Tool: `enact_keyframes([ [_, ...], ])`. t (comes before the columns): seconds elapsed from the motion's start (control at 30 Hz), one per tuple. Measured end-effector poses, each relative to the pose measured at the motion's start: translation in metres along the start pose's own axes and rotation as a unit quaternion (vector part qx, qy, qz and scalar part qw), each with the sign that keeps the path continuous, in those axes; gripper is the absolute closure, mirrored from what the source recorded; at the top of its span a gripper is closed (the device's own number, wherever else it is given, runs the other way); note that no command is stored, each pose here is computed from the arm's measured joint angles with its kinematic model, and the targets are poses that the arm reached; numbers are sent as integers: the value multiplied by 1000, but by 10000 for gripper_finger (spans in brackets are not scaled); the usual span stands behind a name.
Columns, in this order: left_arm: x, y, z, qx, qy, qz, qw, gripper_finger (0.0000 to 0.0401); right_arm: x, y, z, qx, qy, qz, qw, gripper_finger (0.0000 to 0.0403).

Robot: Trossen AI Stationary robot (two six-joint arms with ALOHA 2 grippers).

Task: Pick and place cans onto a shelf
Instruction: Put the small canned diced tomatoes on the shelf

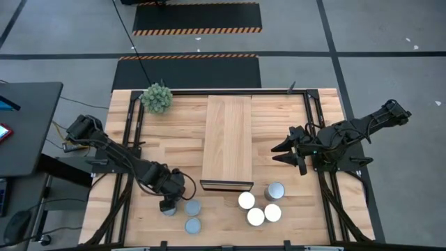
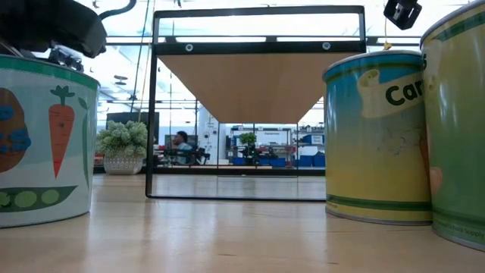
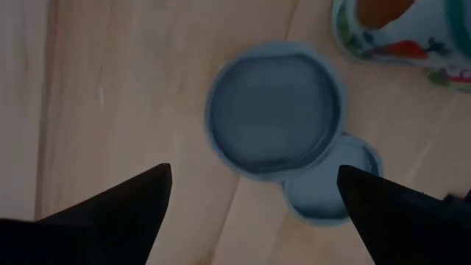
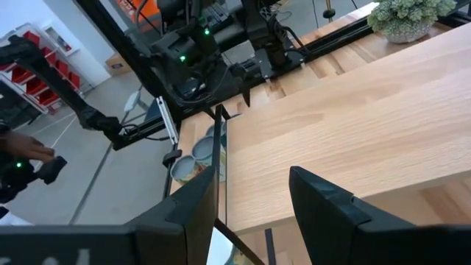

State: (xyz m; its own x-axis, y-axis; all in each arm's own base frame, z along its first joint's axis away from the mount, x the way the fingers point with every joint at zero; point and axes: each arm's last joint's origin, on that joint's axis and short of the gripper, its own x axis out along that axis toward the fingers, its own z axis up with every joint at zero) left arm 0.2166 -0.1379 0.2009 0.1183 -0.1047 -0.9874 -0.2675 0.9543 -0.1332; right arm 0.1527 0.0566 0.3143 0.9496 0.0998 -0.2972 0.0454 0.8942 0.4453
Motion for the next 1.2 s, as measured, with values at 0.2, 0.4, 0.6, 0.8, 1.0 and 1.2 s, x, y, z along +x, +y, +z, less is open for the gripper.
enact_keyframes([
  [0.2,4,-8,-1,9,-43,17,999,7,0,0,0,0,0,0,1000,224],
  [0.4,15,-14,-2,24,-54,42,997,7,0,0,0,2,-1,0,1000,224],
  [0.6,28,-19,2,23,-70,60,995,7,0,0,0,4,-1,-2,1000,224],
  [0.8,37,-20,3,14,-67,70,995,11,0,0,0,4,-2,-3,1000,224],
  [1.0,37,-20,4,12,-68,69,995,50,0,0,0,4,-2,-3,1000,224],
  [1.2,36,-19,3,9,-57,66,996,114,0,0,0,14,-2,-3,1000,224],
])
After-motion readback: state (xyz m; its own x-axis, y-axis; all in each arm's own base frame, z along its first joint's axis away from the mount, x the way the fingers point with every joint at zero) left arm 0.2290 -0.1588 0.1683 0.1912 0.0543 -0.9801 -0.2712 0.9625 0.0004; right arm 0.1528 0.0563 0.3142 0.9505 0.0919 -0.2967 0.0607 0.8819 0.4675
